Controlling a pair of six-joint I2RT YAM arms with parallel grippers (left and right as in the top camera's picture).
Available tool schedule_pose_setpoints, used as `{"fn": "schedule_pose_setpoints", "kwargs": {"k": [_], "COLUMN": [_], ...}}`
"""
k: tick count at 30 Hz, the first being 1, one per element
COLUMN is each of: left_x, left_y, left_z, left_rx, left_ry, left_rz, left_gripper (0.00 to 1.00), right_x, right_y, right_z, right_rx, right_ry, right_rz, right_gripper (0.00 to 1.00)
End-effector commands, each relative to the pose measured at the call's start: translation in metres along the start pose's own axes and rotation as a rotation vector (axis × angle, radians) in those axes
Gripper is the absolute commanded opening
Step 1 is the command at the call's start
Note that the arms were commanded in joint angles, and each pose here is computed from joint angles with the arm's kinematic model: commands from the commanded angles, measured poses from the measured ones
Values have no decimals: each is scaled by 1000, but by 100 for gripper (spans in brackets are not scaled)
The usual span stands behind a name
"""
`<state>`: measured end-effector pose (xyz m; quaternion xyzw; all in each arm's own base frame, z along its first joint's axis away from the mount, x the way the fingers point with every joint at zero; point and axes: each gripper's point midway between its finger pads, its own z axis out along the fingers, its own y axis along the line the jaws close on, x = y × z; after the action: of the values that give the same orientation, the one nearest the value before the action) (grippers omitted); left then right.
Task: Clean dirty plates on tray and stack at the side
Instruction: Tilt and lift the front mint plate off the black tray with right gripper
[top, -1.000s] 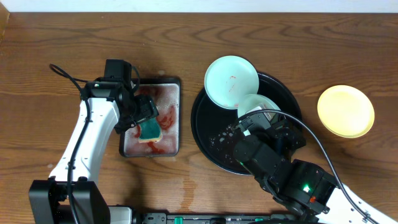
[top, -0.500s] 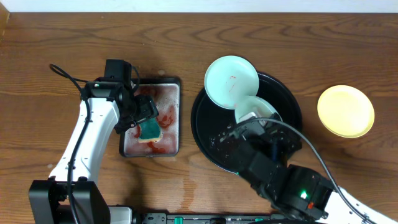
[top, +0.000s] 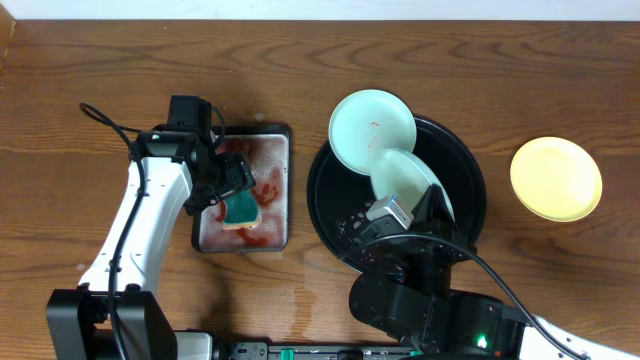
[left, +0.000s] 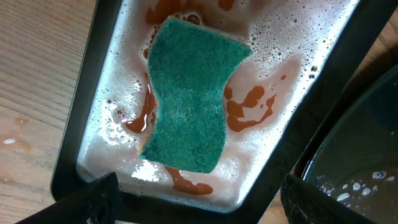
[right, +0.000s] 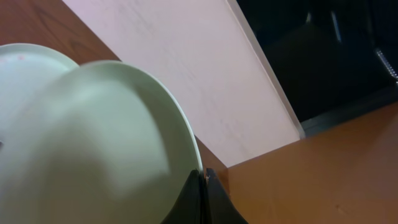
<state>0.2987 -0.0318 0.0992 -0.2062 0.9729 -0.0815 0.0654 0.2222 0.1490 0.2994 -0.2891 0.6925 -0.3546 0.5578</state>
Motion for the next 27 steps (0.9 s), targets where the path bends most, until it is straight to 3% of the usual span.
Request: {"fn": "schedule_pose_setpoints", "kwargs": {"k": [1, 10, 20, 24, 26, 27], "left_x": [-2, -2, -2, -2, -2, -2], "left_y": [-1, -1, -1, -1, -1, -1], "left_z": [-4, -4, -4, -4, -4, -4], "left_rx": [6, 6, 6, 6, 6, 6], "left_ry": [-10, -10, -10, -10, -10, -10], "left_rz": [0, 0, 0, 0, 0, 0], "left_gripper": [83, 84, 83, 83, 83, 84], "right_x": [-6, -6, 4, 24, 48, 63], "right_y": [-14, -14, 1, 13, 31, 40], "right_z": [-4, -4, 13, 29, 38, 41], "right_rx": [45, 45, -58, -136, -237, -294], "right_ry": [-8, -8, 45, 139, 270, 355], "right_rz": [14, 21, 166, 327, 481, 550], "right_gripper": [1, 1, 1, 1, 1, 6]}}
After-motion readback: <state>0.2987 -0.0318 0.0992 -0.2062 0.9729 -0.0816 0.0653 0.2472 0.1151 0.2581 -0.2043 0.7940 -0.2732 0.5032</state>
